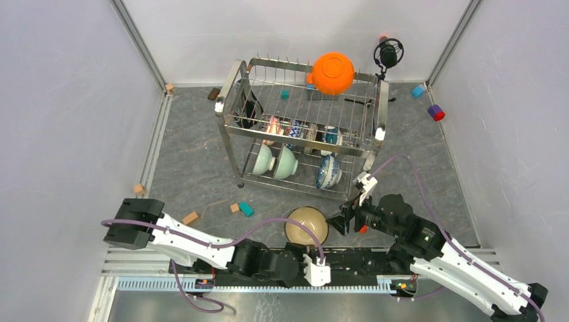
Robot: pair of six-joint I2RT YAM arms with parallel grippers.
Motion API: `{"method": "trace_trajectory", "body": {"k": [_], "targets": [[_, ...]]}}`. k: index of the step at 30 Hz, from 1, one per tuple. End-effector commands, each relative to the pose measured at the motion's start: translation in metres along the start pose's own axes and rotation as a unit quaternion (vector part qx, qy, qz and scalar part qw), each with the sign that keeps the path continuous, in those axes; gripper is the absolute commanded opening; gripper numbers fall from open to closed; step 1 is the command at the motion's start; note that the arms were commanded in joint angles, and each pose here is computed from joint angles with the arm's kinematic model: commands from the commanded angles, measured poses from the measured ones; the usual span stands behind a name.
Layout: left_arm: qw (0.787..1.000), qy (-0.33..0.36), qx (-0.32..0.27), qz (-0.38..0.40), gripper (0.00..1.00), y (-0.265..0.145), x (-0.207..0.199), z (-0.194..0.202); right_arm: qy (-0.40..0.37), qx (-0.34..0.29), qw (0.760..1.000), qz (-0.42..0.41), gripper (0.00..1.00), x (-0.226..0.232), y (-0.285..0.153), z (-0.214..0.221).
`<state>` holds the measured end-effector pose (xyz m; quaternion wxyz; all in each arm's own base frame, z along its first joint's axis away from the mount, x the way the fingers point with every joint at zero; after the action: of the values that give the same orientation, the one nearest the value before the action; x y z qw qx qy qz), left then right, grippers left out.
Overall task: Unload the bowls from the dish rack
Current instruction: Place the bowl at the corner of the board.
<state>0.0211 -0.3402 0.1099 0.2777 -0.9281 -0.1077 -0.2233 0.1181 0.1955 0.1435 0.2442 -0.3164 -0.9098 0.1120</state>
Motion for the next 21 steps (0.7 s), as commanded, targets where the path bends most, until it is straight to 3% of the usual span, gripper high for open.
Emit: {"method": "trace_trajectory", "body": {"k": [1, 10, 21], "targets": [[0.995, -0.014, -0.094, -0.031, 0.02, 0.003, 0.019, -0.068, -0.004, 0.031, 0.999, 0.02, 0.77, -0.004, -0.009, 0.005], [0.996, 0.003, -0.089, -0.016, 0.02, 0.019, 0.008, -0.076, -0.012, 0.057, 0.998, 0.033, 0.76, -0.007, -0.013, 0.009], [0.996, 0.006, -0.086, -0.017, 0.02, 0.03, 0.004, -0.083, -0.014, 0.094, 0.994, 0.055, 0.64, -0.016, -0.01, 0.022]]}}
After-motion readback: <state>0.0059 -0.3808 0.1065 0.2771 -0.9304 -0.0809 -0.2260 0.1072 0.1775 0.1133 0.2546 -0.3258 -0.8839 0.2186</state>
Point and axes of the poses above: each gripper's point midway between its finger pads, its own y axis out along the fingers, its own x axis along the line the jaws close on, z = x × y, the point moved 1 cm from there along -y, back along the fingers, and after that the axes turned 2 degrees about -y, right-handed, at the moved point
